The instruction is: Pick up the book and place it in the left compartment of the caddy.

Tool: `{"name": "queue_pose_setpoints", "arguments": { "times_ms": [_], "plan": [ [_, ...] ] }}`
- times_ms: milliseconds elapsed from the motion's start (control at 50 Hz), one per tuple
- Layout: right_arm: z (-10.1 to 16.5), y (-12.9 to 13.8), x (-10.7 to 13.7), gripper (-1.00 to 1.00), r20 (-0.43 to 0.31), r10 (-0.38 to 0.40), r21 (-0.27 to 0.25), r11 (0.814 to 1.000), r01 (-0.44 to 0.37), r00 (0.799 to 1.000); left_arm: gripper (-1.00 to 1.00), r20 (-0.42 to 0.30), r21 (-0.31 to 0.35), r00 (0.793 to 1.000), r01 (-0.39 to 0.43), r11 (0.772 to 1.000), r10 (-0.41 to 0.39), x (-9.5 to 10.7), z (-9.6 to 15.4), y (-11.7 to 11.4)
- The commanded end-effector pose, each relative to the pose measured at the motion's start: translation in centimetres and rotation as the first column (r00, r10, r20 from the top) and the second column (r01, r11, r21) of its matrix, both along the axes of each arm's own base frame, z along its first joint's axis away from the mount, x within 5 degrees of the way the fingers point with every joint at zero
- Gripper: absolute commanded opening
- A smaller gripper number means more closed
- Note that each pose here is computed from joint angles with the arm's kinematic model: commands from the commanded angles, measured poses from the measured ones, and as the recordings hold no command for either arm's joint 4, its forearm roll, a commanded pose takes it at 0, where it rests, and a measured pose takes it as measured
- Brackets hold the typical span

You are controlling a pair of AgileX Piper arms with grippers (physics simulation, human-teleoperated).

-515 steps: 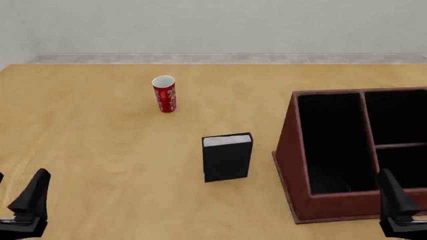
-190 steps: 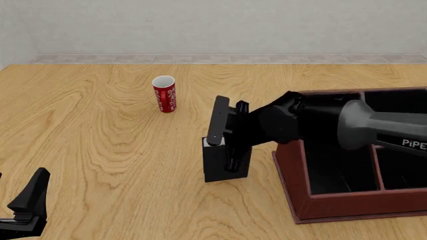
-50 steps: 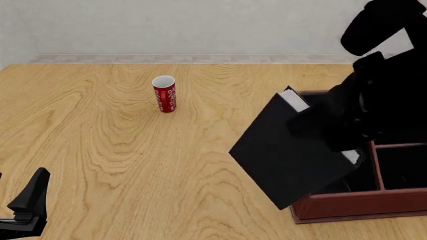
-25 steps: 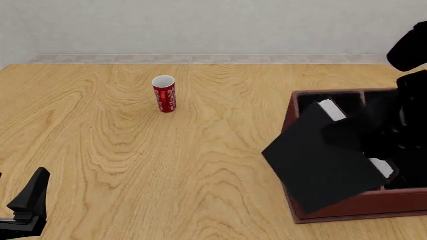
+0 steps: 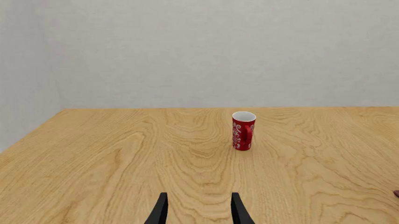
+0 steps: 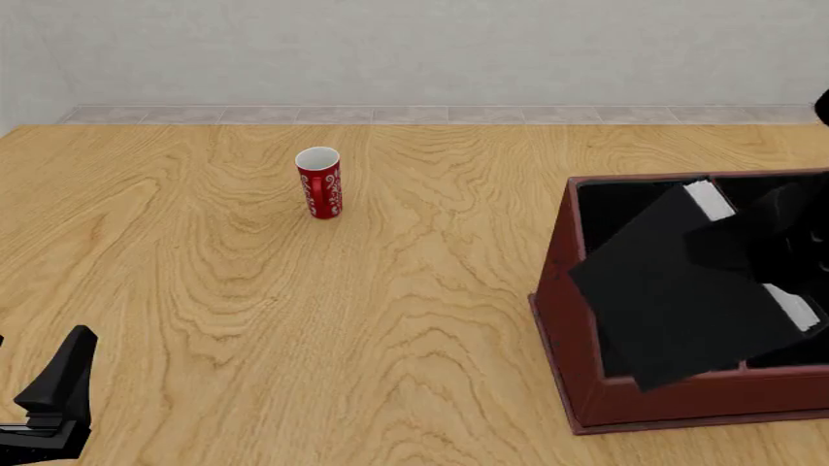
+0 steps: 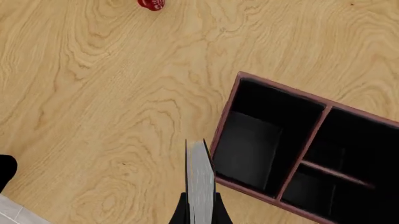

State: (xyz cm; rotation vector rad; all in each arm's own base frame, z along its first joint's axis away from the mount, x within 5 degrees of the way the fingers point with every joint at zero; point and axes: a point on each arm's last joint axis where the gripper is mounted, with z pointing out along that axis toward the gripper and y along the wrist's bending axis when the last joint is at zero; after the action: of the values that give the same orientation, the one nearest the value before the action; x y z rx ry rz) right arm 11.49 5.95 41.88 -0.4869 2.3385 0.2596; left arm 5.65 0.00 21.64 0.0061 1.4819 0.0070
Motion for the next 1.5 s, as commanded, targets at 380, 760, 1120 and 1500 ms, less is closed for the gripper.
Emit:
{"name": "queue_pose_setpoints", "arguments": {
  "times_ms": [380, 760, 1120, 1500],
  "plan": [
    [0.7, -2.3, 0.7, -1.0, 0.036, -0.156, -0.013, 0.988, 0.157, 0.987, 1.0, 0.0, 0.0, 1.0, 0.001, 1.0, -0.001, 0.0, 0.0, 0.0],
    [0.7, -2.9, 2.4, -1.0, 0.011, -0.233, -0.024, 0.972, 0.233, 0.973, 1.0, 0.0, 0.0, 1.0, 0.001, 1.0, -0.001, 0.0, 0.0, 0.0],
    [0.3, -3.1, 3.8, -1.0, -0.02, -0.252, -0.046, 0.967, 0.251, 0.968, 1.0, 0.0, 0.0, 1.0, 0.001, 1.0, -0.001, 0.0, 0.0, 0.0],
    [0.8, -3.1, 4.8, -1.0, -0.023, -0.272, -0.039, 0.962, 0.271, 0.962, 1.0, 0.0, 0.0, 1.0, 0.001, 1.0, -0.001, 0.0, 0.0, 0.0]
  ]
}}
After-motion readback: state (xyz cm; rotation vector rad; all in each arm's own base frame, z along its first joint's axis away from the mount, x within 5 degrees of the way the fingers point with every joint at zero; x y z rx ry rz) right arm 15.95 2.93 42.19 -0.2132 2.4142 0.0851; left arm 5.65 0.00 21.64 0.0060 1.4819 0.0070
